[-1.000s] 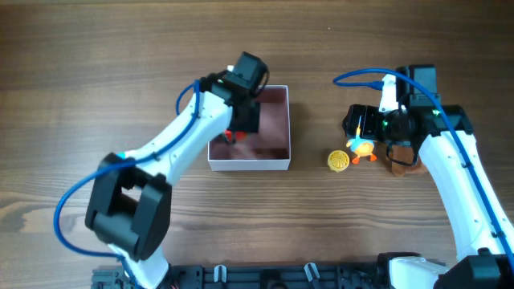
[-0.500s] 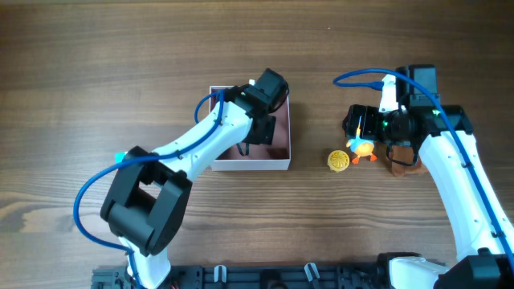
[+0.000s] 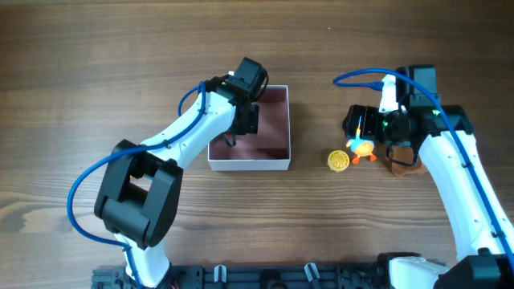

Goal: Pack container
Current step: 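Lower the truck into the box and open the left gripper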

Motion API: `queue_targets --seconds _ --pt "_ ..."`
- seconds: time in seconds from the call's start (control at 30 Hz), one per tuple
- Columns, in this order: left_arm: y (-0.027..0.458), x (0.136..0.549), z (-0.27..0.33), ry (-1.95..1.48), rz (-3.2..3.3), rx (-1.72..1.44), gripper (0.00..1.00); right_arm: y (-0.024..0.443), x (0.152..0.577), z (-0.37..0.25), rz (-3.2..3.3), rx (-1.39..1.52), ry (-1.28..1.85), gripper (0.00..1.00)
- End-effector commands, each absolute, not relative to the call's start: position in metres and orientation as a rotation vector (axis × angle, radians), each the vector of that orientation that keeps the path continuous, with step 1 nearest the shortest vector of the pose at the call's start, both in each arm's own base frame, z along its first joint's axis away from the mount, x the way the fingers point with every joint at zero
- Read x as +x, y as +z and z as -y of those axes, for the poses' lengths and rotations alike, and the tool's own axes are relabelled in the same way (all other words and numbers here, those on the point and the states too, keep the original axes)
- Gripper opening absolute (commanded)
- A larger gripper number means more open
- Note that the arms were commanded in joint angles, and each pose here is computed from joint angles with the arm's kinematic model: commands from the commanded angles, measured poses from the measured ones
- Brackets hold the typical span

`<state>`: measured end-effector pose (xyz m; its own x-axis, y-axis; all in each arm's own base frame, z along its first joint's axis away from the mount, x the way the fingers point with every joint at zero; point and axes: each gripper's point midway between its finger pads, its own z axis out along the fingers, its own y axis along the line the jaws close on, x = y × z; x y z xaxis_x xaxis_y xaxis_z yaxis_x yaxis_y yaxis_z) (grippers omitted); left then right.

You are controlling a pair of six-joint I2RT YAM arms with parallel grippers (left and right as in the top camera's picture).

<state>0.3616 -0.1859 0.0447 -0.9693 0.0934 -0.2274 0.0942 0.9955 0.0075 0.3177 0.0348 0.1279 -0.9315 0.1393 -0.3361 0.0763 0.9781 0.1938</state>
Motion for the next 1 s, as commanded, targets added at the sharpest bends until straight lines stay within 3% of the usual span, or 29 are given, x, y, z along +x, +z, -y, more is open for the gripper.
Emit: queue_targets --seconds 0.0,0.13,0.27,0.47,0.97 --pt "0.040 0.360 0.185 -0.006 -2.921 0.135 0.05 0.135 0.324 -0.032 -2.749 0.170 0.227 1.00" --pt "0.043 0.365 0.192 -0.032 -2.890 0.144 0.04 0.135 0.325 -0.032 -2.748 0.171 0.228 1.00" --pt "0.047 0.365 0.226 -0.131 -2.807 0.474 0.04 0.136 0.325 -0.032 -2.745 0.170 0.228 1.00" --pt "0.057 0.399 0.216 -0.028 -2.670 0.476 0.04 0.136 0.325 -0.032 -2.745 0.168 0.227 1.00" --pt "0.048 0.413 0.175 0.196 -2.668 0.473 0.04 0.135 0.325 -0.032 -2.746 0.169 0.227 1.00"
